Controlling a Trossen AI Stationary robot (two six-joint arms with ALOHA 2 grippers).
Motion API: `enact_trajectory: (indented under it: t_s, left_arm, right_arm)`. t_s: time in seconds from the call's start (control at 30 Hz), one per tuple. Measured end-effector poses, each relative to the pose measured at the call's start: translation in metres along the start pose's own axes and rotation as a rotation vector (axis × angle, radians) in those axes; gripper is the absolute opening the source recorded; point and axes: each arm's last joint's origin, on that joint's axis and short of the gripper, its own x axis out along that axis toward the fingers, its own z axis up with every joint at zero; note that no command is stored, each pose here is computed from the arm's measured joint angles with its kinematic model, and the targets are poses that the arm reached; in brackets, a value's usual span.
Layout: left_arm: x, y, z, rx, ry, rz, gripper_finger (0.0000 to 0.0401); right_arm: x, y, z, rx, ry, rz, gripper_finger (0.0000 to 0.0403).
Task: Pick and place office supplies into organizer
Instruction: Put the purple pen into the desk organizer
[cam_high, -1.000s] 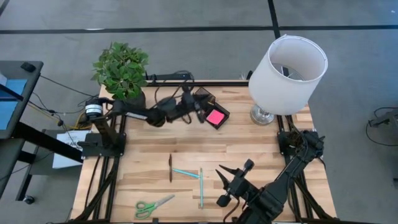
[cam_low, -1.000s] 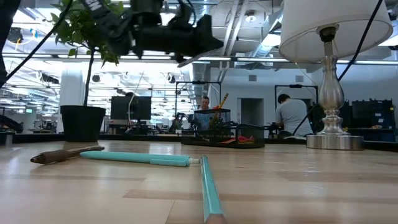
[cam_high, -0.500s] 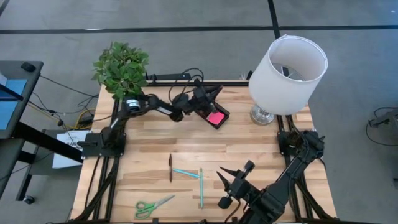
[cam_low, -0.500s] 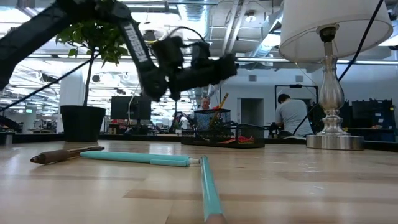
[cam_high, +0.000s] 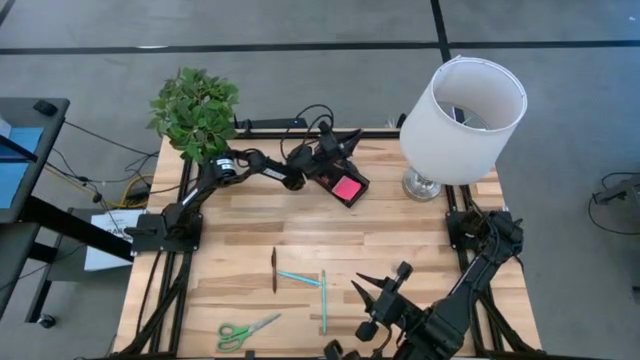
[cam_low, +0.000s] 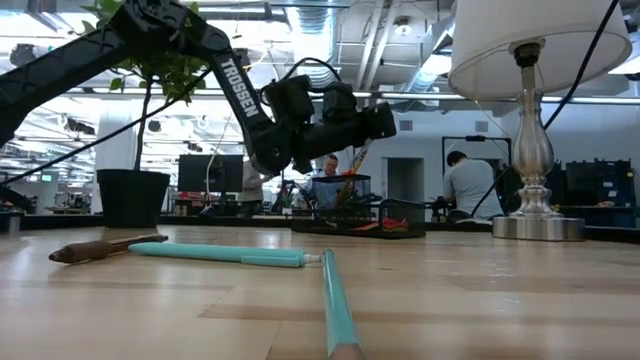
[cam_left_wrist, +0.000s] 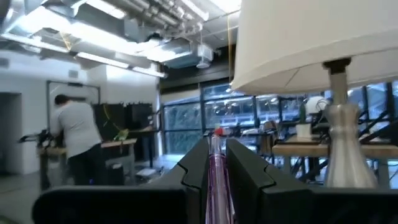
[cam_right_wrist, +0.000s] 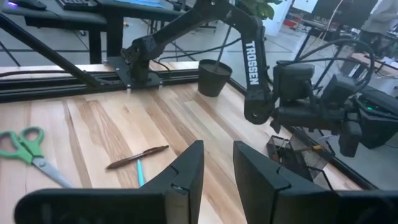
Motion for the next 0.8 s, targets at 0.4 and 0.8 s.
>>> enact_trajectory:
  t_s: [0.4,0.8]
  left_arm:
    - [0.0,0.002,-0.001,-0.001,0.027,0.104,0.0037]
    - [0.002,0.012,0.011,-0.126,-0.102,-0.305,0.0032]
  right_arm:
    - [0.0,0.0,0.0,0.006,0.0,0.002,0.0079]
    - [-0.001,0.001,-0.002,0.002,0.047,0.022,0.0079]
